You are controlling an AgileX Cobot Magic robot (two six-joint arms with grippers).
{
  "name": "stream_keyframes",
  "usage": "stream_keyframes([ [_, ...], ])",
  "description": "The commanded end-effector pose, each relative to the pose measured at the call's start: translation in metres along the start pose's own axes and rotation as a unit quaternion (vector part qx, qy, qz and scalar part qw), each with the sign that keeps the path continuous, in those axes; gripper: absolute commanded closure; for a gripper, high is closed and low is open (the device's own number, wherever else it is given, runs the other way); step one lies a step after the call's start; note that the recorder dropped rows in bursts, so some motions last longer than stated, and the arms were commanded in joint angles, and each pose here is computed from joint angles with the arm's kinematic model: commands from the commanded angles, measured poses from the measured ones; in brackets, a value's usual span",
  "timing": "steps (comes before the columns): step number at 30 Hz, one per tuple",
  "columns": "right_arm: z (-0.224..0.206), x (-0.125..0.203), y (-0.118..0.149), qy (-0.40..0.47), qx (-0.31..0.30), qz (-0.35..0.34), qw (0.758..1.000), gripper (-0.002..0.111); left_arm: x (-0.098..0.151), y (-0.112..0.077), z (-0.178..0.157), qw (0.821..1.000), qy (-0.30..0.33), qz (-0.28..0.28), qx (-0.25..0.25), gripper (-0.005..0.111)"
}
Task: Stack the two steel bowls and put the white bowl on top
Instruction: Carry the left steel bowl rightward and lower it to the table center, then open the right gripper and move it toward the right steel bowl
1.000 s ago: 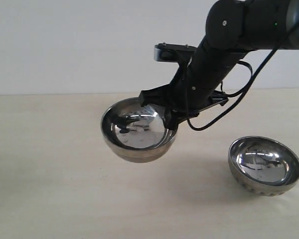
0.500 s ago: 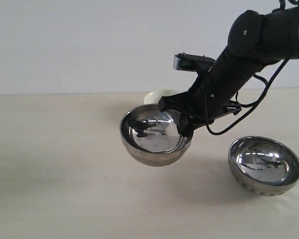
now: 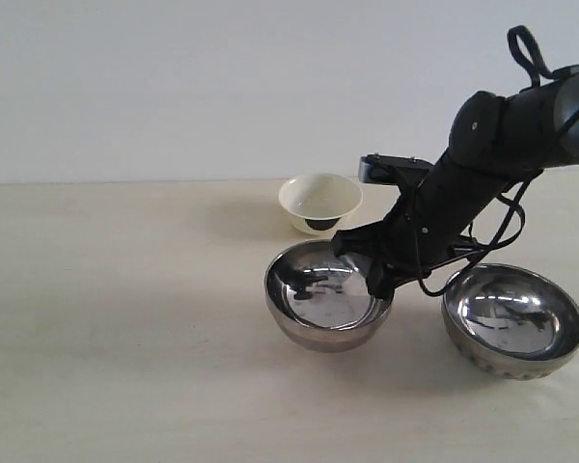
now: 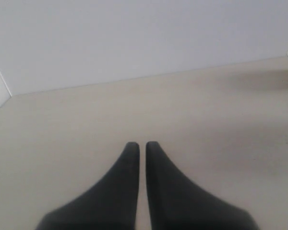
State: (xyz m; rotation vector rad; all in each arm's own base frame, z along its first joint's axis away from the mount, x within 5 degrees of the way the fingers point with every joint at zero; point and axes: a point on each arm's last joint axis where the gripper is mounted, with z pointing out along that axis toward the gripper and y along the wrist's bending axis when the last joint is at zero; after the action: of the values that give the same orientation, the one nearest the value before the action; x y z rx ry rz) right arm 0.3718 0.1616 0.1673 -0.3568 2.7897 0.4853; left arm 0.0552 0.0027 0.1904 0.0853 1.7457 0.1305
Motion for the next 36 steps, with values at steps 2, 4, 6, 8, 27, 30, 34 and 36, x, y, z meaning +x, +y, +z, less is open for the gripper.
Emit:
stream_keyframes([
  [2, 0.015, 0.001, -0.006, 0.004, -0.002, 0.001, 1.000, 0.108, 0.000, 0.000, 0.000, 1.000, -0.004, -0.009, -0.001, 0.103],
  [4, 0.019, 0.001, -0.006, 0.005, -0.002, 0.001, 1.000, 0.108, 0.000, 0.000, 0.000, 1.000, -0.004, -0.009, -0.001, 0.103],
  [6, 0.022, 0.002, -0.007, 0.006, -0.001, 0.002, 1.000, 0.108, 0.000, 0.000, 0.000, 1.000, -0.004, -0.009, -0.001, 0.103],
  [8, 0.022, 0.001, -0.008, 0.002, 0.000, 0.002, 1.000, 0.108, 0.000, 0.000, 0.000, 1.000, -0.004, -0.009, -0.001, 0.103],
  [27, 0.020, 0.005, 0.004, 0.018, -0.012, -0.004, 1.000, 0.072, 0.000, 0.000, 0.000, 1.000, -0.004, -0.009, -0.001, 0.103],
  [30, -0.001, 0.001, 0.010, -0.004, -0.017, -0.008, 1.000, 0.072, 0.000, 0.000, 0.000, 1.000, -0.004, -0.009, -0.001, 0.103],
  [34, -0.051, -0.004, 0.022, -0.050, -0.014, -0.030, 0.998, 0.072, 0.000, 0.000, 0.000, 1.000, -0.004, -0.009, -0.001, 0.103],
  [36, -0.072, -0.004, 0.024, -0.065, 0.002, -0.036, 0.997, 0.072, 0.000, 0.000, 0.000, 1.000, -0.004, -0.009, -0.001, 0.103],
])
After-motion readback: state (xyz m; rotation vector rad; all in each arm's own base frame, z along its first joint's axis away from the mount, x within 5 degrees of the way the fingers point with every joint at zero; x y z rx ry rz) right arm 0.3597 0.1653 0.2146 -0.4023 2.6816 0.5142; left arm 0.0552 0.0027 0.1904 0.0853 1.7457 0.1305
